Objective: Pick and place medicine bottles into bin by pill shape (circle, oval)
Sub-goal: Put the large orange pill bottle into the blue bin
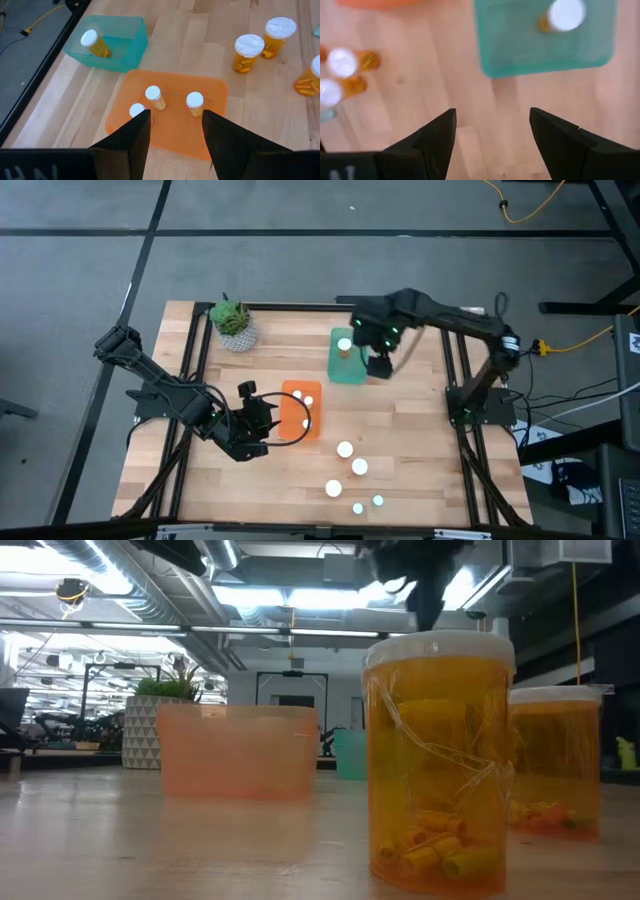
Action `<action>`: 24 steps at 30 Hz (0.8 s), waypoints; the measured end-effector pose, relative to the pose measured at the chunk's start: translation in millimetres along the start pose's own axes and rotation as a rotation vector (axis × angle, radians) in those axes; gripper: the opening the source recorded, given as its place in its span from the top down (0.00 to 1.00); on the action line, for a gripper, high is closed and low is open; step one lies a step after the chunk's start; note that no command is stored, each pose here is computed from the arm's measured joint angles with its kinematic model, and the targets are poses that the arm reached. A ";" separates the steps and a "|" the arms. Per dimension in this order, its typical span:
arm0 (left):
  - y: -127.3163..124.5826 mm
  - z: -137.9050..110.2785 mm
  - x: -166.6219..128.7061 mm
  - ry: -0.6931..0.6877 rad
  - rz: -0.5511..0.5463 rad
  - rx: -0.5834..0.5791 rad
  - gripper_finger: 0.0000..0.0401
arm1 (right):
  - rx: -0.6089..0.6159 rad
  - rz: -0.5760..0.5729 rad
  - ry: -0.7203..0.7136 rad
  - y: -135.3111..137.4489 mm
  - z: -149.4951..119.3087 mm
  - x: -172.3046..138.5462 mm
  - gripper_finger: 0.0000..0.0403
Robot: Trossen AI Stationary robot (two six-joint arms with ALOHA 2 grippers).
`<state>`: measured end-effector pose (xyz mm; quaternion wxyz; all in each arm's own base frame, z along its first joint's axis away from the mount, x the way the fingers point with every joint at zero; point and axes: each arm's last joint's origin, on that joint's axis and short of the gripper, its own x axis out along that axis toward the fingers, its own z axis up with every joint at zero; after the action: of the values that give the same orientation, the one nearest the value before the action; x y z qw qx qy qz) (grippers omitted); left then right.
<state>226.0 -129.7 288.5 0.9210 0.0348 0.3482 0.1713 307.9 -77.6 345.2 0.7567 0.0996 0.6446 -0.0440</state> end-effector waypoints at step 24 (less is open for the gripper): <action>0.0 0.1 0.0 -0.002 0.003 -0.002 0.57 | 0.179 0.122 0.000 108.9 -169.1 102.2 0.37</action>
<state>226.0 -129.6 288.6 0.9212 0.0348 0.3469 0.1728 182.5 70.1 229.6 0.7461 0.2057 0.6308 -0.0554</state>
